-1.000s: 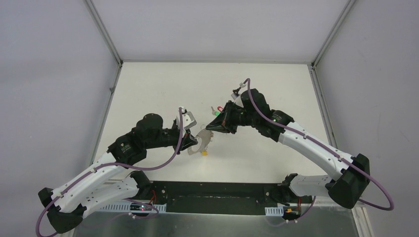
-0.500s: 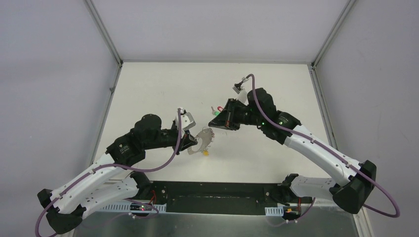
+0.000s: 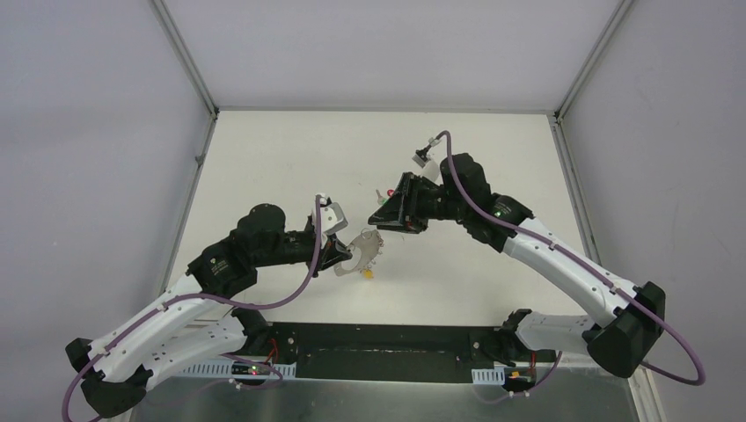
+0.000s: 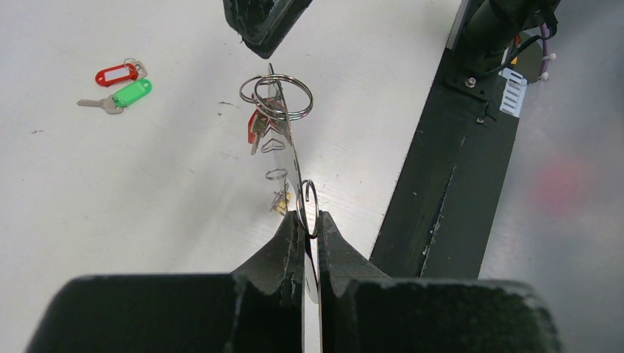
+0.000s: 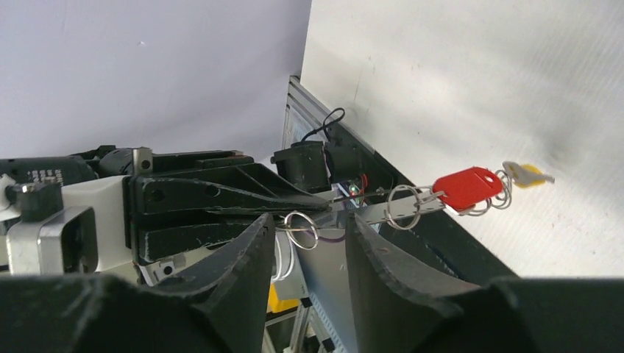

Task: Put the keys on the keyring

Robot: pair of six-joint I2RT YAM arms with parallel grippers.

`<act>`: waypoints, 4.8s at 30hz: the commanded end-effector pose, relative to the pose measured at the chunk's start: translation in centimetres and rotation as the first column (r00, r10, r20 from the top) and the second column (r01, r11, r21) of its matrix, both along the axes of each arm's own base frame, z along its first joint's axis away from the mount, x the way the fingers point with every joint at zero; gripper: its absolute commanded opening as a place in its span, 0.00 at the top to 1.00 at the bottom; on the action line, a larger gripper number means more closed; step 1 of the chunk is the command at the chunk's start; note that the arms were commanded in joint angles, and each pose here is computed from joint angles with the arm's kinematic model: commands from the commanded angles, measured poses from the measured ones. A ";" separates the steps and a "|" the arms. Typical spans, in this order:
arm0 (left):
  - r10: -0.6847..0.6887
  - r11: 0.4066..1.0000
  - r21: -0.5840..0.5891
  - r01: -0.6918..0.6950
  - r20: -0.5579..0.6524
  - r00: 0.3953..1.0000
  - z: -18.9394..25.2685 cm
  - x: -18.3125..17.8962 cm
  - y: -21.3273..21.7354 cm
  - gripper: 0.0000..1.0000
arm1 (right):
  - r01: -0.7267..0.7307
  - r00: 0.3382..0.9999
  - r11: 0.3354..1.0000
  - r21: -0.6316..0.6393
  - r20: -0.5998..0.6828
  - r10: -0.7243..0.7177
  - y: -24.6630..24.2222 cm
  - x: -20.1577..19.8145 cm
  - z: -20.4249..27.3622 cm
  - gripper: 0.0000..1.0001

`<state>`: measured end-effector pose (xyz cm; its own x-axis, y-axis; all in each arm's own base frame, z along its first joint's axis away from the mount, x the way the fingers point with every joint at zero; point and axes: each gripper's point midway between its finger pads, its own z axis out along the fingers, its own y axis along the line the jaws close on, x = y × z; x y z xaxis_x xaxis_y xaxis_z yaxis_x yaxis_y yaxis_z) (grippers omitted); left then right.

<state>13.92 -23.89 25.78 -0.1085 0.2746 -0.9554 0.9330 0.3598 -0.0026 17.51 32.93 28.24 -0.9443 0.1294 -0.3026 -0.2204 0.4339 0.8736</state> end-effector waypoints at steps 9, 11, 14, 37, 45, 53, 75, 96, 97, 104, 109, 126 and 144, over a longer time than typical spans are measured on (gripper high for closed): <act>0.020 0.997 -0.082 -0.015 0.059 0.998 2.9 0.5 -0.3 1.00 | 0.060 0.972 0.989 0.136 -0.233 -0.027 -0.1 -1.6 1.1 0.63; 0.023 0.996 -0.083 -0.018 0.061 0.998 3.0 0.6 -0.3 1.00 | 0.075 0.963 0.985 0.156 -0.267 -0.031 0.2 -1.5 0.8 0.67; 0.023 0.996 -0.085 -0.018 0.061 0.998 3.2 0.6 -0.4 1.00 | 0.083 0.957 0.980 0.181 -0.289 -0.028 0.5 -1.4 0.5 0.69; 0.023 0.996 -0.082 -0.019 0.046 0.999 2.9 0.6 -0.5 1.00 | 0.079 0.944 0.968 0.238 -0.330 0.005 1.9 -0.6 0.8 0.87; 0.026 0.996 -0.081 -0.023 0.042 0.999 2.9 0.7 -0.5 1.00 | 0.072 0.944 0.968 0.240 -0.331 0.012 2.1 -0.8 0.9 1.00; 0.023 0.996 -0.084 -0.021 0.029 0.999 2.9 0.7 -0.7 1.00 | 0.069 0.956 0.968 0.240 -0.293 0.004 2.1 -0.5 1.2 1.00; 0.041 0.991 -0.127 -0.043 -0.011 0.999 3.6 0.6 -0.9 0.58 | -0.069 0.993 0.971 0.228 0.113 0.044 2.3 -0.2 1.6 1.00; 0.123 0.948 -0.270 -0.167 -0.172 0.977 9.2 2.7 -2.7 0.16 | -0.204 0.945 0.966 0.162 0.289 0.151 1.7 -1.6 -0.6 1.00; 0.123 0.951 -0.259 -0.168 -0.184 0.975 9.0 3.0 -2.8 0.15 | -0.204 0.943 0.966 0.158 0.295 0.151 1.6 -1.6 -0.8 1.00; 0.002 0.954 -0.282 -0.107 -0.352 0.936 7.5 5.0 -1.3 0.19 | -0.211 0.927 0.968 0.132 0.340 0.156 1.2 -1.7 -1.6 1.00; -0.158 0.924 -0.383 -0.004 -0.391 0.907 6.4 5.2 -0.4 0.21 | -0.222 0.912 0.968 0.119 0.376 0.163 0.9 -1.8 -1.8 1.00; -0.308 0.798 -0.593 0.103 -0.256 0.916 3.4 3.0 0.1 0.42 | -0.327 0.784 0.932 0.157 0.595 0.175 0.4 -3.4 0.5 1.00; -0.391 0.790 -0.586 0.179 -0.258 0.883 2.4 1.1 -1.7 0.54 | -0.393 0.765 0.901 0.182 0.609 0.210 1.2 -4.1 1.3 1.00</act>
